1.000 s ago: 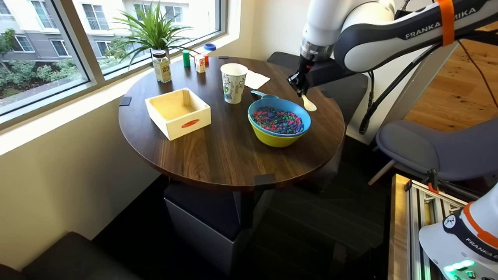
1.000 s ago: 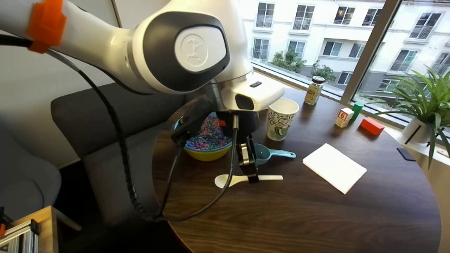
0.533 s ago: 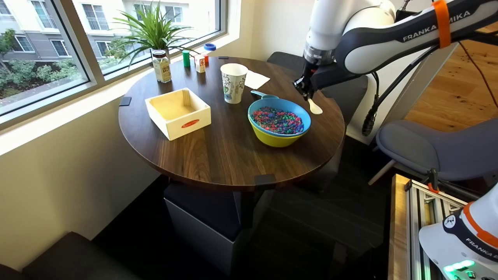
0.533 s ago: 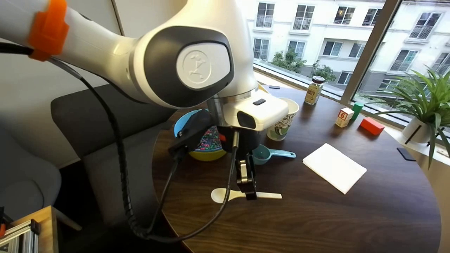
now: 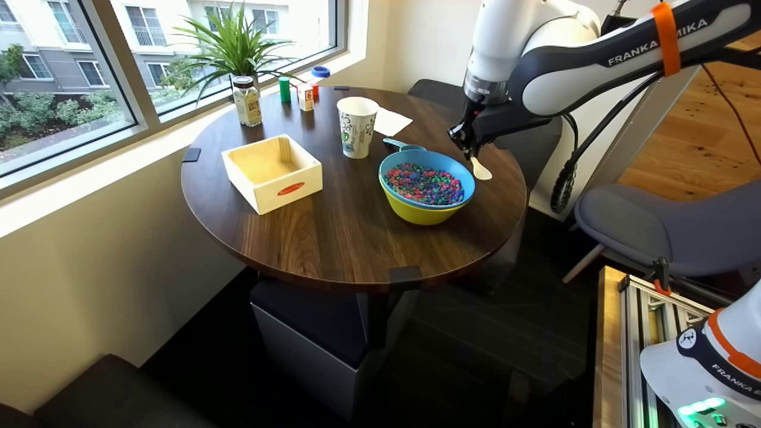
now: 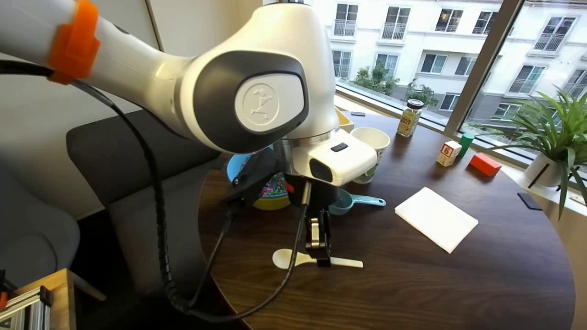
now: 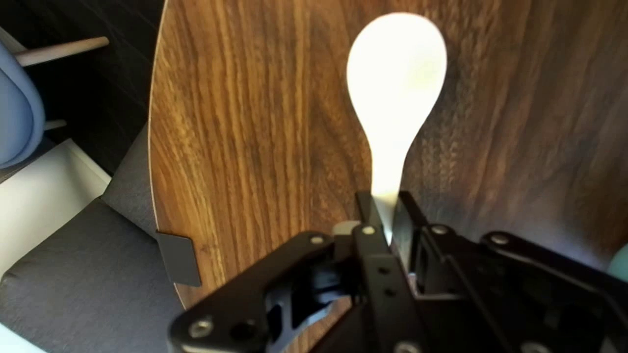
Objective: Use the white spoon to put some contents of the bowl in the blue scoop
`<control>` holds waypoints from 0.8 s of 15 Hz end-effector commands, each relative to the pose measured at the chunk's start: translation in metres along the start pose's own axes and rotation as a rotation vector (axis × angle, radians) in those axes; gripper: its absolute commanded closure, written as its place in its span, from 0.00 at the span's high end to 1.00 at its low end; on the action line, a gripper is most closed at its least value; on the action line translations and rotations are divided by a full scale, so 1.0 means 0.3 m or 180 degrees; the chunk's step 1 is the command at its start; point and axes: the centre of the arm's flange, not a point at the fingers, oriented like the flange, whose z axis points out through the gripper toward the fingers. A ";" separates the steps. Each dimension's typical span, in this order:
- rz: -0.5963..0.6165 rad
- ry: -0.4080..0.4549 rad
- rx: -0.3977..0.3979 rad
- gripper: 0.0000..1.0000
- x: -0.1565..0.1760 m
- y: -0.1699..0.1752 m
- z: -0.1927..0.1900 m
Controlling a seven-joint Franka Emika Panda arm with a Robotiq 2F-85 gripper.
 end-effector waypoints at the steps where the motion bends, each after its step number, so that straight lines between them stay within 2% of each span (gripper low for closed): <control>1: 0.0074 -0.0052 0.0063 0.03 -0.008 -0.011 0.037; 8: 0.0091 -0.0099 0.0048 0.03 -0.015 -0.015 0.061; 9: 0.0092 -0.0101 0.0050 0.09 -0.015 -0.015 0.062; 10: 0.0123 -0.0096 0.0044 0.39 -0.012 -0.015 0.060; 11: 0.0113 -0.0087 0.0047 0.39 -0.011 -0.014 0.057; 12: 0.0120 -0.0069 0.0046 0.46 -0.009 -0.013 0.051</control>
